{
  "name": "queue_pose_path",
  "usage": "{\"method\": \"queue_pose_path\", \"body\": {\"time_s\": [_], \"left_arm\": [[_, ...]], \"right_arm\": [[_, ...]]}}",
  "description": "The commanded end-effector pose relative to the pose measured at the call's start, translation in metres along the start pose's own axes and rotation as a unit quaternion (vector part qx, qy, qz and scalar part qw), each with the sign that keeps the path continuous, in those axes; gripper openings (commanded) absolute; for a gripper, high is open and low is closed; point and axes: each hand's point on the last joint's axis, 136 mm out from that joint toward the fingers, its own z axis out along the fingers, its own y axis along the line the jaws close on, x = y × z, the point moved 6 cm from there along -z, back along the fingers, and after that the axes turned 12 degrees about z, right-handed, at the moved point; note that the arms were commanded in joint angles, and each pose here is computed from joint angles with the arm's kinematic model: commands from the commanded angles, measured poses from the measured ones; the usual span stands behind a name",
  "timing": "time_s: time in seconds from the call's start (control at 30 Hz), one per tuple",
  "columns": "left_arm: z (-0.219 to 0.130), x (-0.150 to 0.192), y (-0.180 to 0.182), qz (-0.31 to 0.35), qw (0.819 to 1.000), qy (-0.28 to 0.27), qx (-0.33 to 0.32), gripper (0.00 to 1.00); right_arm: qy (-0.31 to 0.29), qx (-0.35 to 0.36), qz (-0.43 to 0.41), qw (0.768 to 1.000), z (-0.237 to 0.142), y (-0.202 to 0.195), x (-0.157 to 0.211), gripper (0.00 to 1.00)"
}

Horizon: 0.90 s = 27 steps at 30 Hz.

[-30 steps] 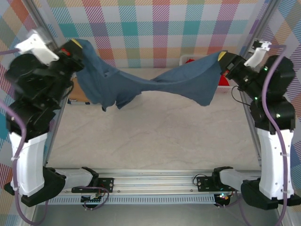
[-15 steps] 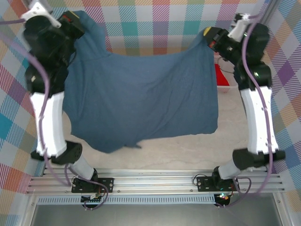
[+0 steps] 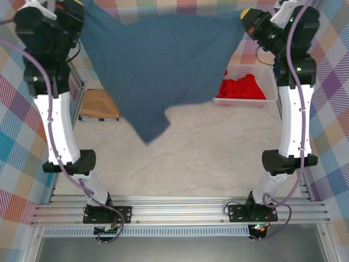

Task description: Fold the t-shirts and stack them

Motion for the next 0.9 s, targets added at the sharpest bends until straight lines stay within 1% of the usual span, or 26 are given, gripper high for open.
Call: {"method": "queue_pose_path", "body": {"time_s": [0.0, 0.07, 0.13, 0.2, 0.23, 0.27, 0.3, 0.37, 0.43, 0.47, 0.53, 0.57, 0.63, 0.67, 0.7, 0.77, 0.87], "left_arm": [[-0.056, -0.031, -0.047, -0.014, 0.997, -0.03, 0.074, 0.0], [-0.069, -0.016, -0.044, -0.024, 0.998, 0.009, 0.061, 0.0], [-0.081, 0.008, -0.031, -0.034, 0.997, 0.049, 0.039, 0.0], [-0.092, 0.05, -0.002, -0.058, 0.992, 0.112, 0.001, 0.0], [-0.097, 0.079, 0.017, -0.081, 0.984, 0.155, -0.015, 0.0], [-0.103, 0.119, 0.04, -0.1, 0.972, 0.21, -0.035, 0.0], [-0.114, 0.149, 0.055, -0.108, 0.961, 0.248, -0.054, 0.0], [-0.141, 0.216, 0.088, -0.134, 0.935, 0.317, -0.085, 0.0], [-0.169, 0.281, 0.122, -0.152, 0.903, 0.385, -0.114, 0.0], [-0.186, 0.313, 0.139, -0.148, 0.885, 0.42, -0.134, 0.0], [-0.221, 0.358, 0.169, -0.14, 0.854, 0.466, -0.183, 0.0], [-0.237, 0.376, 0.182, -0.142, 0.843, 0.48, -0.198, 0.0], [-0.261, 0.394, 0.197, -0.141, 0.829, 0.493, -0.222, 0.0], [-0.269, 0.399, 0.201, -0.143, 0.824, 0.499, -0.227, 0.0], [-0.275, 0.403, 0.203, -0.145, 0.819, 0.507, -0.228, 0.0], [-0.285, 0.41, 0.205, -0.143, 0.8, 0.536, -0.228, 0.0], [-0.301, 0.411, 0.204, -0.126, 0.776, 0.573, -0.233, 0.0]], "right_arm": [[0.007, -0.022, 0.011, 1.0, -0.014, 0.011, -0.005, 0.0], [0.031, -0.009, 0.02, 0.999, -0.017, 0.002, 0.005, 0.0], [0.059, 0.016, 0.04, 0.997, -0.021, -0.017, 0.022, 0.0], [0.086, 0.058, 0.074, 0.992, -0.028, -0.049, 0.048, 0.0], [0.103, 0.082, 0.097, 0.987, -0.035, -0.069, 0.067, 0.0], [0.123, 0.115, 0.125, 0.978, -0.043, -0.095, 0.089, 0.0], [0.141, 0.141, 0.146, 0.969, -0.051, -0.115, 0.111, 0.0], [0.18, 0.21, 0.178, 0.945, -0.074, -0.165, 0.165, 0.0], [0.205, 0.267, 0.205, 0.919, -0.1, -0.212, 0.211, 0.0], [0.215, 0.291, 0.217, 0.907, -0.112, -0.235, 0.231, 0.0], [0.233, 0.321, 0.225, 0.89, -0.127, -0.272, 0.261, 0.0], [0.245, 0.346, 0.232, 0.876, -0.133, -0.291, 0.276, 0.0], [0.269, 0.386, 0.235, 0.851, -0.141, -0.322, 0.297, 0.0], [0.282, 0.418, 0.237, 0.83, -0.146, -0.336, 0.305, 0.0], [0.291, 0.44, 0.236, 0.816, -0.15, -0.345, 0.31, 0.0], [0.293, 0.484, 0.225, 0.793, -0.157, -0.359, 0.314, 0.0], [0.28, 0.54, 0.197, 0.769, -0.17, -0.365, 0.308, 0.0]]}}
